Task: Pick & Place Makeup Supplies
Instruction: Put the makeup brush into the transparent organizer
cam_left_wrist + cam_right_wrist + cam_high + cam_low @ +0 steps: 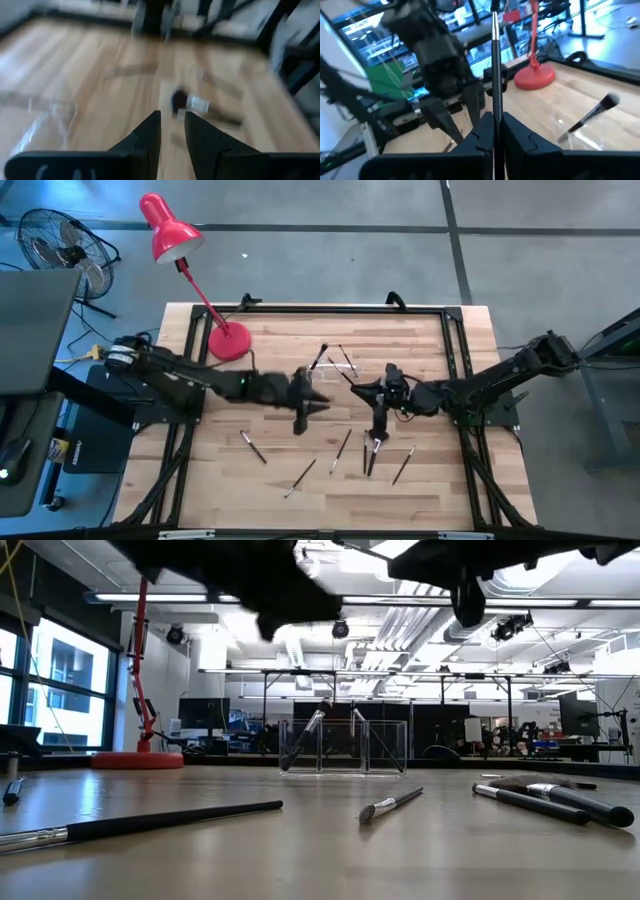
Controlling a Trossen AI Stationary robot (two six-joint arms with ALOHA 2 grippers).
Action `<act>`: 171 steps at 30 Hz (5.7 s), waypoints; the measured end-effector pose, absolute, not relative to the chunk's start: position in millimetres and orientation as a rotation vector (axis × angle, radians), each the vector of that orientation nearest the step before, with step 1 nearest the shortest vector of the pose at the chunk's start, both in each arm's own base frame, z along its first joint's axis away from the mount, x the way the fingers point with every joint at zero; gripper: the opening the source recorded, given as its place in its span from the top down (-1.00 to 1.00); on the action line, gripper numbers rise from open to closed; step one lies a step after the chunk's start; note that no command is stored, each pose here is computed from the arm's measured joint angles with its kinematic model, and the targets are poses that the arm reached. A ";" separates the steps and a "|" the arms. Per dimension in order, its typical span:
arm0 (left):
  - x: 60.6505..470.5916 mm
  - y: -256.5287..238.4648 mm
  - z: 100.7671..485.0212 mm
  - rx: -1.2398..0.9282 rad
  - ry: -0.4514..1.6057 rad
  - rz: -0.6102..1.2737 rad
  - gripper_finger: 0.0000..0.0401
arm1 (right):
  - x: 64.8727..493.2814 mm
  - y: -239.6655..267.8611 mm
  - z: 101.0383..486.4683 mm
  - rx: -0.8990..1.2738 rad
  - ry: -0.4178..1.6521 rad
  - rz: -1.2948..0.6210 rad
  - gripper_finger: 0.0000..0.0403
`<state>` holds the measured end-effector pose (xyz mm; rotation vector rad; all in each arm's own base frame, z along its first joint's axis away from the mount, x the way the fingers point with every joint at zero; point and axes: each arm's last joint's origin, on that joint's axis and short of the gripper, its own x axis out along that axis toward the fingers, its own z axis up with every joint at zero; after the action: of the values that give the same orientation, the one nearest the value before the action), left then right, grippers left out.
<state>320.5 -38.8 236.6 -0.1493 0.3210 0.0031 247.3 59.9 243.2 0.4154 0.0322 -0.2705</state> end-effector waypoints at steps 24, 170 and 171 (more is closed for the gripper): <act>319.9 14.2 292.1 -0.190 -0.172 -0.143 0.58 | 256.0 62.3 273.7 0.279 -0.025 -0.267 0.95; 329.3 16.9 306.5 -0.383 -0.185 -0.063 0.51 | 257.2 56.7 265.9 0.248 0.046 -0.283 0.95; 329.2 16.9 306.8 -0.383 -0.189 -0.064 0.51 | 257.2 56.7 265.9 0.249 0.045 -0.283 0.95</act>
<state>329.2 16.9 306.8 -0.3828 -0.1885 -0.0638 257.2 56.7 265.9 0.2490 0.0454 -0.2835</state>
